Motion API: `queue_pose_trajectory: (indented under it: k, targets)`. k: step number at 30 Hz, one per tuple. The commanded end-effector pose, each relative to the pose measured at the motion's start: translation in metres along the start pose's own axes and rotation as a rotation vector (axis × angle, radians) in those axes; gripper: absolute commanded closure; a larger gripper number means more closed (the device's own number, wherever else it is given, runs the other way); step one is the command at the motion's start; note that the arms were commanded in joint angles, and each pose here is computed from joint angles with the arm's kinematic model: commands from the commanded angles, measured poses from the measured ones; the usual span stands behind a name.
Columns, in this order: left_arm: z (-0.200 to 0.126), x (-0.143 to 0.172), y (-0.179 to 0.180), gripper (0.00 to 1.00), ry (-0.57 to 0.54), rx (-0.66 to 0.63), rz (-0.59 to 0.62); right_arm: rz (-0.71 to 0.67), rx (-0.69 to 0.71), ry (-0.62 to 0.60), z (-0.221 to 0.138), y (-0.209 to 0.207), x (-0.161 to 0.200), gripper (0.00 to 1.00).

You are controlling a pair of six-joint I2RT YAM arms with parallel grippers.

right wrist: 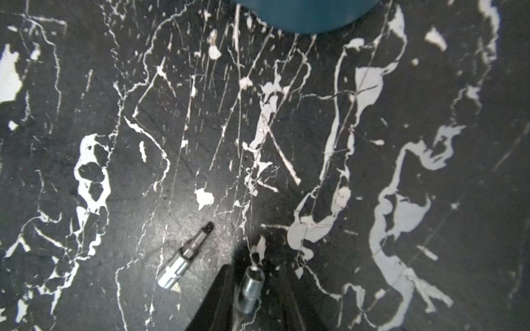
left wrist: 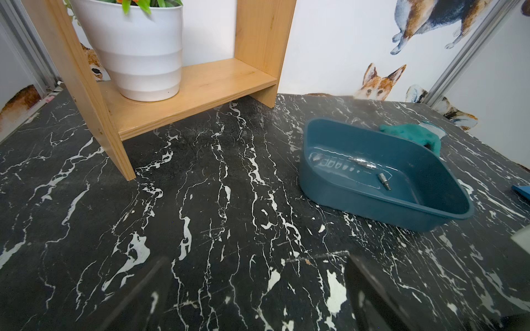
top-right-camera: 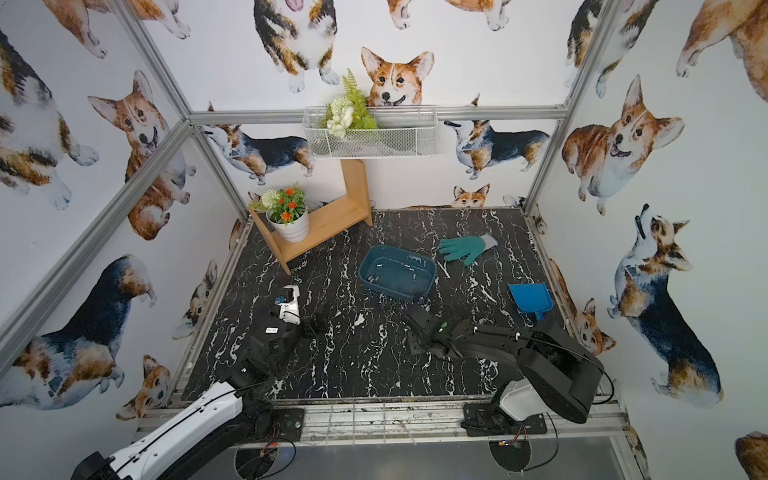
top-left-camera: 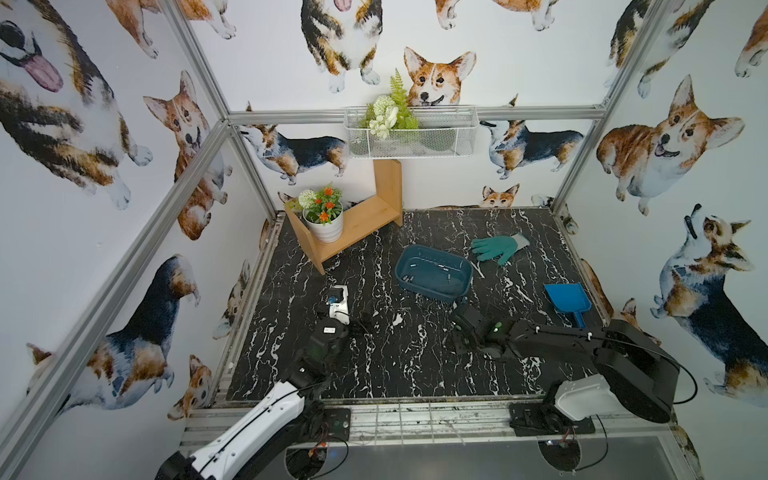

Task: Put the bit on the desktop into the storage box
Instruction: Pick up the screwdriver bit from the center of the board.

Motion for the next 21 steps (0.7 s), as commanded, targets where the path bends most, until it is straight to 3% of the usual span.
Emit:
queue_pose_trajectory:
  k: [1,9,21]
  targets:
    - [0.000,-0.006,0.002,0.00,-0.025,-0.014,-0.009,-0.020,0.060,0.033,0.000,-0.012,0.008,0.69]
    - [-0.001,-0.002,0.015,0.00,-0.016,-0.096,-0.027,-0.042,0.110,0.051,0.000,-0.019,0.012,0.71]
    - [-0.002,-0.002,0.015,0.00,-0.023,-0.093,-0.029,-0.055,0.119,0.060,-0.001,-0.019,0.016,0.73]
Point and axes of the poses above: each gripper's point midway between its finger pads, its own z axis out along the fingers, its own y axis along the line the jaws close on, x = y × z, the point moved 2 cm from there along -z, back along the fingers, and after that the axes turned 8 degrees about z, right-handed, at the moved point
